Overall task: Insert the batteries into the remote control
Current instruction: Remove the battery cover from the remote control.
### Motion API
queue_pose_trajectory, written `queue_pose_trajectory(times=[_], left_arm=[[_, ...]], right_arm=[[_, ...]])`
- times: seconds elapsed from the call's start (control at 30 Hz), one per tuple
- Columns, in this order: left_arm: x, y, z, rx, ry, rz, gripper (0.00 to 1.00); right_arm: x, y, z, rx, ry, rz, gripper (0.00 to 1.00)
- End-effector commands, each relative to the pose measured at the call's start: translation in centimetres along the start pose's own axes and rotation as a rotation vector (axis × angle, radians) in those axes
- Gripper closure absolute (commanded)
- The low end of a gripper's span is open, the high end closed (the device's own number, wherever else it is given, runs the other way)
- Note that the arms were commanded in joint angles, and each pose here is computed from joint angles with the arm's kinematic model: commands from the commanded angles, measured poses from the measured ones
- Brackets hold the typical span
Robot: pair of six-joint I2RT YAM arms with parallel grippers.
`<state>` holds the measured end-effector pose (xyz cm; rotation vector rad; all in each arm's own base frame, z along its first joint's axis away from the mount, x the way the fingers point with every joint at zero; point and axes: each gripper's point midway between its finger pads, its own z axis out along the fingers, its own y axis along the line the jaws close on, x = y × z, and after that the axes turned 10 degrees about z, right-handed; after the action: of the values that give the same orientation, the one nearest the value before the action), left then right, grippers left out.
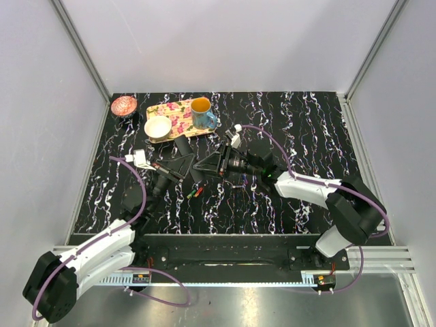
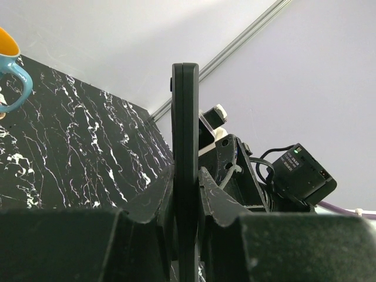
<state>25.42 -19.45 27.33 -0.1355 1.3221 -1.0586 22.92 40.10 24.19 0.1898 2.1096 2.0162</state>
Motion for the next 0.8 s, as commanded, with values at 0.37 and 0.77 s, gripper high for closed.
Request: queue_pose_trajectory(times=[0.37, 0.77], left_arm=[[-3.7, -3.1, 1.2, 0.091, -0.111, 0.055, 1.00], [-4.1, -3.6, 1.3, 0.109, -0.124, 0.059, 1.00]], right_arm=[[1.6, -0.1, -1.3, 0.047, 0.057, 0.012, 0.63], [1.9, -1.0, -1.5, 0.072, 0.067, 0.036, 0.54]])
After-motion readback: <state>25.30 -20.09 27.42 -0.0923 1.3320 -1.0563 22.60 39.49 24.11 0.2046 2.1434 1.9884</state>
